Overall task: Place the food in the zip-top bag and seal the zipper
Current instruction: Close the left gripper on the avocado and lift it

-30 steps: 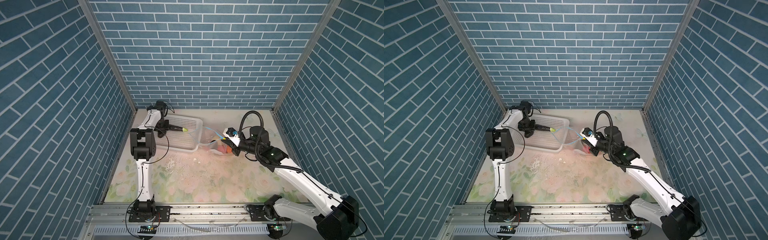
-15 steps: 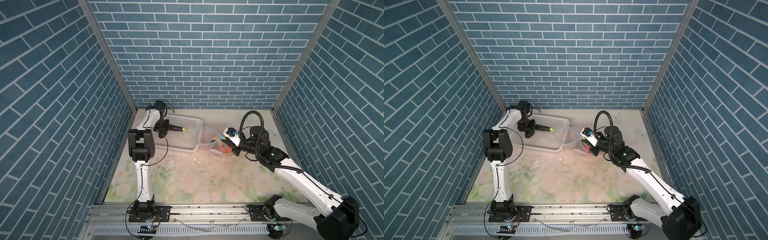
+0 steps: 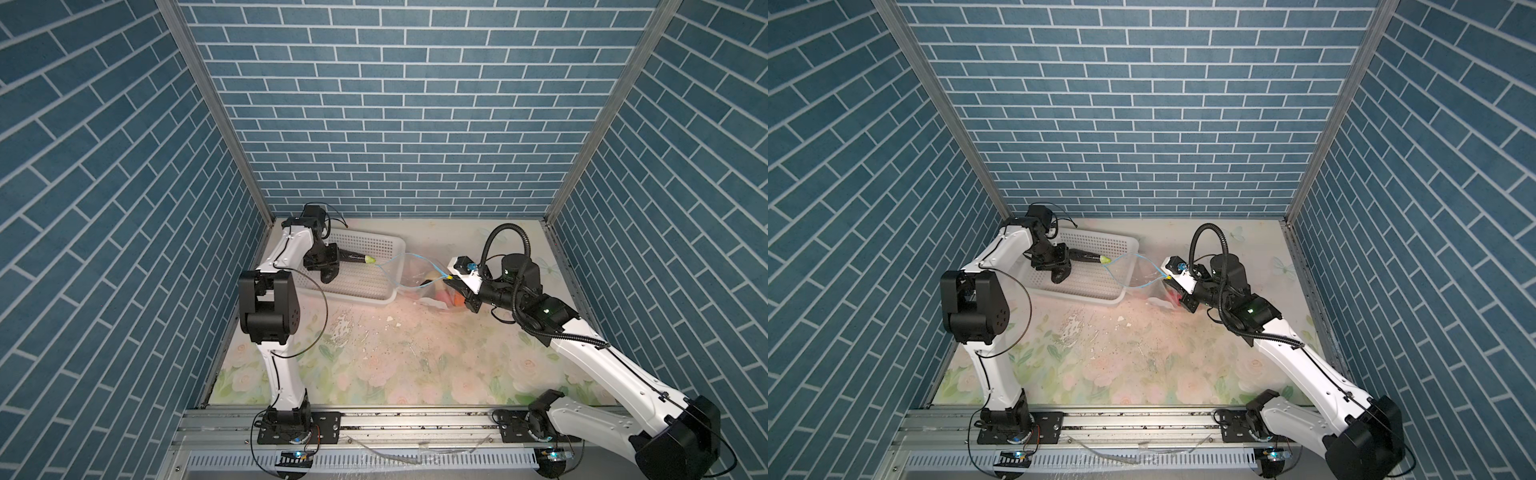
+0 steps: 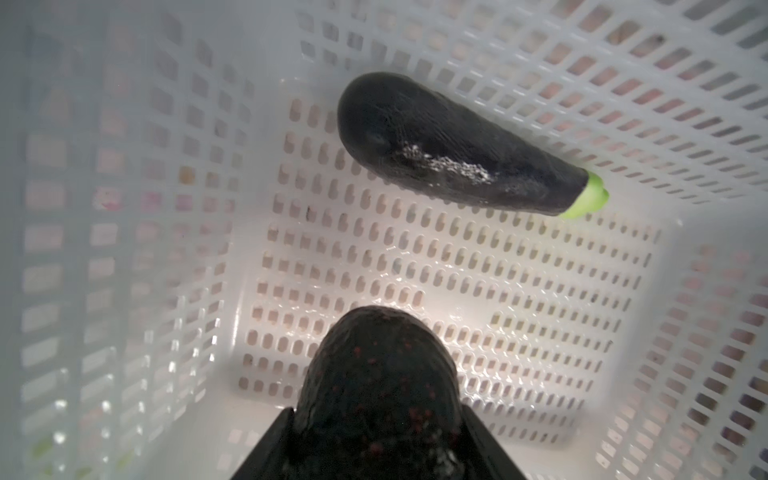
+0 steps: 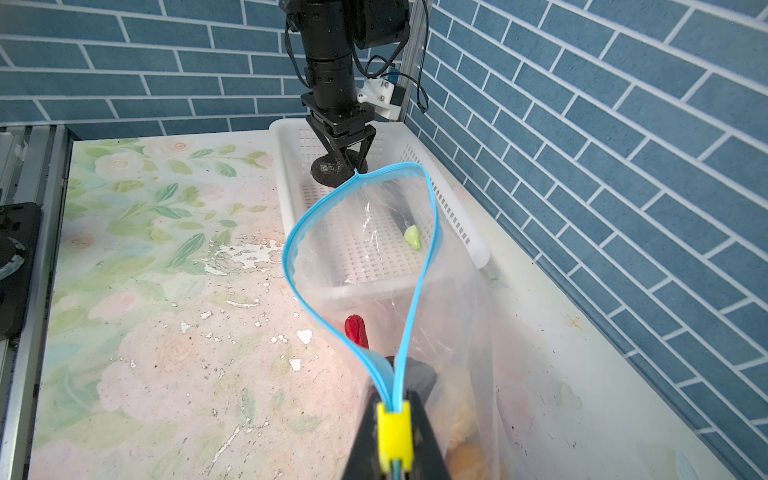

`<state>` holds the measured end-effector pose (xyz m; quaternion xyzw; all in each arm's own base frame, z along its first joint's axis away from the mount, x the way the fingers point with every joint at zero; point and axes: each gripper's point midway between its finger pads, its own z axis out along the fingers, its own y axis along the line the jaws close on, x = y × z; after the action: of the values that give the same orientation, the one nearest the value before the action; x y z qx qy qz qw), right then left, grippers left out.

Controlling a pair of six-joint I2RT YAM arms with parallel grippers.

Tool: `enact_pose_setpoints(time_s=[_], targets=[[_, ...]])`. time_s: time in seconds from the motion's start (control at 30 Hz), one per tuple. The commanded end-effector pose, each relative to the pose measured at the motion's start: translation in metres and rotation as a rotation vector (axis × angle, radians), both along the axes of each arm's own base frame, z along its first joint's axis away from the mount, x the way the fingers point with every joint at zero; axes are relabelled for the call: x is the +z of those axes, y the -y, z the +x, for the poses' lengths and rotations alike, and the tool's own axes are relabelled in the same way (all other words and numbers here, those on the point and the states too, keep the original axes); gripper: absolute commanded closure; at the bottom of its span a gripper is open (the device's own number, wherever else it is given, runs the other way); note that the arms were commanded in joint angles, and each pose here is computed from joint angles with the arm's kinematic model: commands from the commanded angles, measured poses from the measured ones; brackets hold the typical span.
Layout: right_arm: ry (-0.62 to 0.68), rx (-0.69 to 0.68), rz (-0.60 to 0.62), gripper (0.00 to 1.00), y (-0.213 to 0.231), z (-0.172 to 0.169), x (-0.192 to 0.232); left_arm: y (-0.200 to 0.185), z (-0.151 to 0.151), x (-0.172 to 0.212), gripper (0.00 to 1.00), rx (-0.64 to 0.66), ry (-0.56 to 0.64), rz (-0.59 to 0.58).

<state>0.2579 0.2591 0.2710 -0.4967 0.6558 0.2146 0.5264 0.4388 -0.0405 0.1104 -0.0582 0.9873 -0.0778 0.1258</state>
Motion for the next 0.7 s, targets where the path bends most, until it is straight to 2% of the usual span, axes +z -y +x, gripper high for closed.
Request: enact_pose_setpoints(time_s=[0.0, 0.2, 0.37, 0.67], targets=[[0.035, 0.009, 0.018, 1.00, 0.000, -0.003, 0.005, 0.019, -0.001, 0.022, 0.60, -0.002, 0.064, -0.091], [0.025, 0.008, 0.017, 1.00, 0.000, -0.003, 0.003, 0.043, -0.016, 0.039, 0.61, -0.022, 0.116, -0.221], [0.014, 0.013, 0.020, 1.00, -0.002, -0.003, 0.003, 0.068, -0.027, 0.058, 0.64, -0.107, 0.174, -0.342], [-0.007, 0.027, 0.027, 1.00, -0.007, -0.002, 0.007, 0.088, -0.045, 0.097, 0.67, -0.209, 0.338, -0.420]])
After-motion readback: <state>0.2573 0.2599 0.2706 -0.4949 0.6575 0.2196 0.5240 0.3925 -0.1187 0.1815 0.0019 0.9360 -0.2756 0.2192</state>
